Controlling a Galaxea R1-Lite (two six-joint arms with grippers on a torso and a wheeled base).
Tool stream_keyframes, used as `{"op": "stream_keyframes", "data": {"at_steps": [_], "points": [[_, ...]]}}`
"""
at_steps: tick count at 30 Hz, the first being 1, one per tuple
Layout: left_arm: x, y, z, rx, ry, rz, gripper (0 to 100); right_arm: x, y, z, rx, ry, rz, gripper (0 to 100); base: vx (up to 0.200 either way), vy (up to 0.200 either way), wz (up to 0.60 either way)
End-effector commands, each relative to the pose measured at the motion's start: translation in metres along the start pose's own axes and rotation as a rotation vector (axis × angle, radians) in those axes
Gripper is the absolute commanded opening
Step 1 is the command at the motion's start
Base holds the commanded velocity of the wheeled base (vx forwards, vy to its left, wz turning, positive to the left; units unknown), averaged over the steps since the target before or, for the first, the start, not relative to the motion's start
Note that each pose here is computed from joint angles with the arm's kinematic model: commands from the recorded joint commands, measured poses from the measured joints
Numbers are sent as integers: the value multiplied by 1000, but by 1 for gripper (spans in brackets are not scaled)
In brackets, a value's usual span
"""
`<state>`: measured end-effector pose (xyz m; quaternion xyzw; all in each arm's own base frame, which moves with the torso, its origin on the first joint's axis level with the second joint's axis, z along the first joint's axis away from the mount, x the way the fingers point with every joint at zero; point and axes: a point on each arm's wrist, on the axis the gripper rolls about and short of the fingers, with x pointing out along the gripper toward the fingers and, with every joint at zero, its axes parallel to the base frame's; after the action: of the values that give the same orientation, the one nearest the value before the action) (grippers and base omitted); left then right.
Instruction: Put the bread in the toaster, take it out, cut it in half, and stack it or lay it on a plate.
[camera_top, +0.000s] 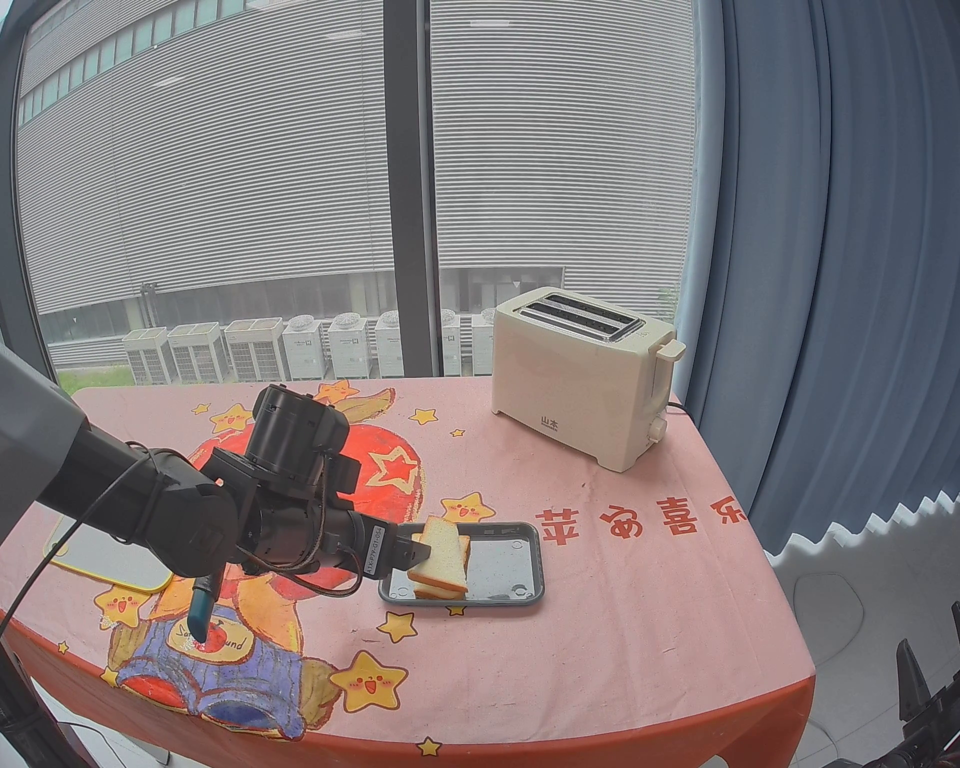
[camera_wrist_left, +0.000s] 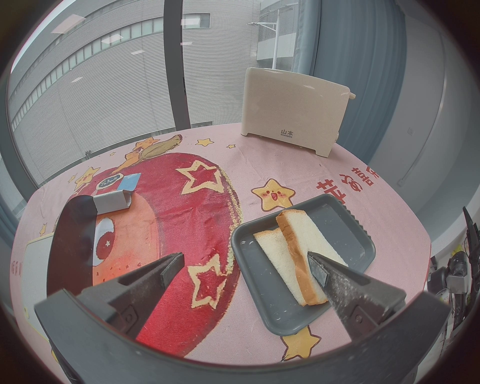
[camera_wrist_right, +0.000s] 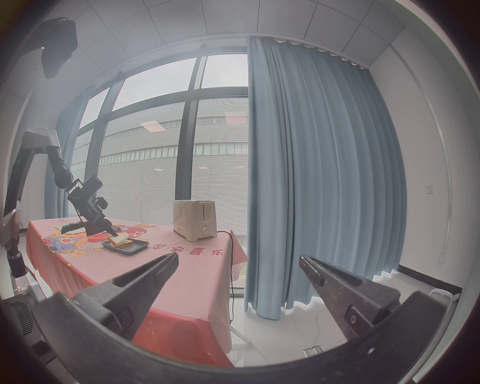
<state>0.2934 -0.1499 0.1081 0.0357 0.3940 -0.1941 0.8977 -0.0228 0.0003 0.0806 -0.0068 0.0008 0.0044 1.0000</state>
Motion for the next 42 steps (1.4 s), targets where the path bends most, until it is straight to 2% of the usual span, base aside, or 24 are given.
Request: {"op": "stream_keyframes", "data": {"at_steps": [1, 16, 20, 36, 42], "points": [[0, 0, 0, 0, 1, 0, 100, 0, 0, -5, 0, 4, 1, 100, 0, 0, 0], [0, 0, 0, -3, -2, -1, 100, 0, 0, -5, 0, 4, 1, 100, 0, 0, 0], [0, 5, 1, -11, -3, 8, 100, 0, 0, -5, 0, 4, 1, 100, 0, 0, 0], [0, 4, 2, -16, -6, -18, 100, 0, 0, -5, 0, 4, 1, 100, 0, 0, 0], [8, 5, 0, -21, 14, -18, 100, 0, 0, -5, 0, 4, 1, 100, 0, 0, 0]]}}
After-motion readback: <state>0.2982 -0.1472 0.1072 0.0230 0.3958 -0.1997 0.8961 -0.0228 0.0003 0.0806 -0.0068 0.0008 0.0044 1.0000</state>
